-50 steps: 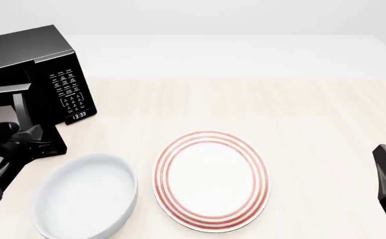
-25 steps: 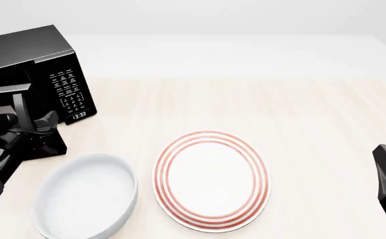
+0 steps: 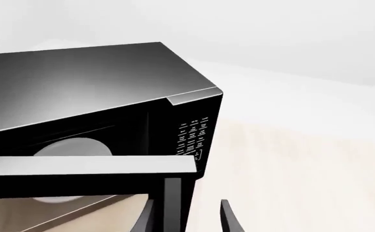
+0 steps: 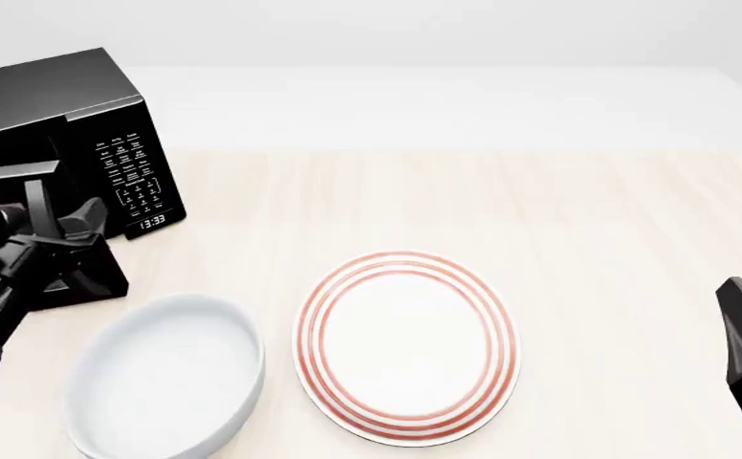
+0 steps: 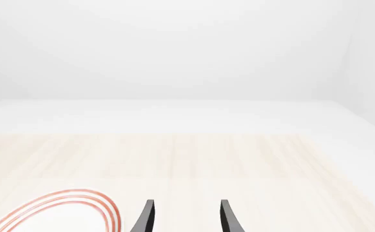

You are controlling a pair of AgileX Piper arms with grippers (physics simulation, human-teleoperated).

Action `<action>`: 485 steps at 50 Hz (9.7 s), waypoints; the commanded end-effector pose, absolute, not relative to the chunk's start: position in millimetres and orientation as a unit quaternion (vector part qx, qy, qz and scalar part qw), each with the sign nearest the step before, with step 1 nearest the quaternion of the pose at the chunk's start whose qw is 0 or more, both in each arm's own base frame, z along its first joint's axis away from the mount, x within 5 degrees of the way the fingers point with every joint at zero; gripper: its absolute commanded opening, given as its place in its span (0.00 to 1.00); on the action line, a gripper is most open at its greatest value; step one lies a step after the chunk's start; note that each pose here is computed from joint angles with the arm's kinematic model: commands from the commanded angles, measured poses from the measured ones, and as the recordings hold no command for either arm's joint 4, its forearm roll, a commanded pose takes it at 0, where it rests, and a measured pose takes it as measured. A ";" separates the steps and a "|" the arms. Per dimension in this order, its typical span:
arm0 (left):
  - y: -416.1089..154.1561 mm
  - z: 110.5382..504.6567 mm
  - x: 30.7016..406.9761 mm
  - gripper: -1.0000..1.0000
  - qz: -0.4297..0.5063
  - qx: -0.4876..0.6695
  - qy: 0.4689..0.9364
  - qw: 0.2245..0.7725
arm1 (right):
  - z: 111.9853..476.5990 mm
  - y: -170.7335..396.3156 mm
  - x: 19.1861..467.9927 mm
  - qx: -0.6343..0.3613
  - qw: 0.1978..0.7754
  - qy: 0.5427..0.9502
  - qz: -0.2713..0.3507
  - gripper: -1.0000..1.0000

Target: Open the microwave.

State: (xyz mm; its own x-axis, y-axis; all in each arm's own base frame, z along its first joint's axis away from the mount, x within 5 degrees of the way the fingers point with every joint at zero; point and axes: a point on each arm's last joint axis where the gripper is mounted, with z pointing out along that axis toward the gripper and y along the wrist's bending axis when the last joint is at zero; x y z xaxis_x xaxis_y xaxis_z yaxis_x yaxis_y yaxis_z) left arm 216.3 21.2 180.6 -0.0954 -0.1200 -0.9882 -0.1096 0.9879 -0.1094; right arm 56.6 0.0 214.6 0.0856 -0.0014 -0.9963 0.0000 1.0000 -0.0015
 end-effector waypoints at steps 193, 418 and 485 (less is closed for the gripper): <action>5.0 406.8 187.4 1.00 0.035 0.021 0.767 0.640 | 214.5 0.0 56.7 -0.001 0.737 0.676 0.000 1.00; 74.1 306.6 293.4 1.00 0.086 -0.051 0.888 0.448 | 214.5 0.0 56.6 -0.001 0.737 0.676 0.000 1.00; 73.3 287.1 257.0 1.00 0.088 -0.066 0.898 0.426 | 214.5 0.0 56.7 -0.001 0.737 0.676 -0.001 1.00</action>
State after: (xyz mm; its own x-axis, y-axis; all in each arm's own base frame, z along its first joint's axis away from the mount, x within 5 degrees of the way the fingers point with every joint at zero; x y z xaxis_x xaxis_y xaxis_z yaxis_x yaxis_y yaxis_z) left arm 263.8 71.5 294.4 -0.6035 -0.0596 -0.7951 -0.1958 0.9778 0.0753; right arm 56.6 0.0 214.6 0.0855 -0.0014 -0.9963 0.0000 1.0000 -0.0014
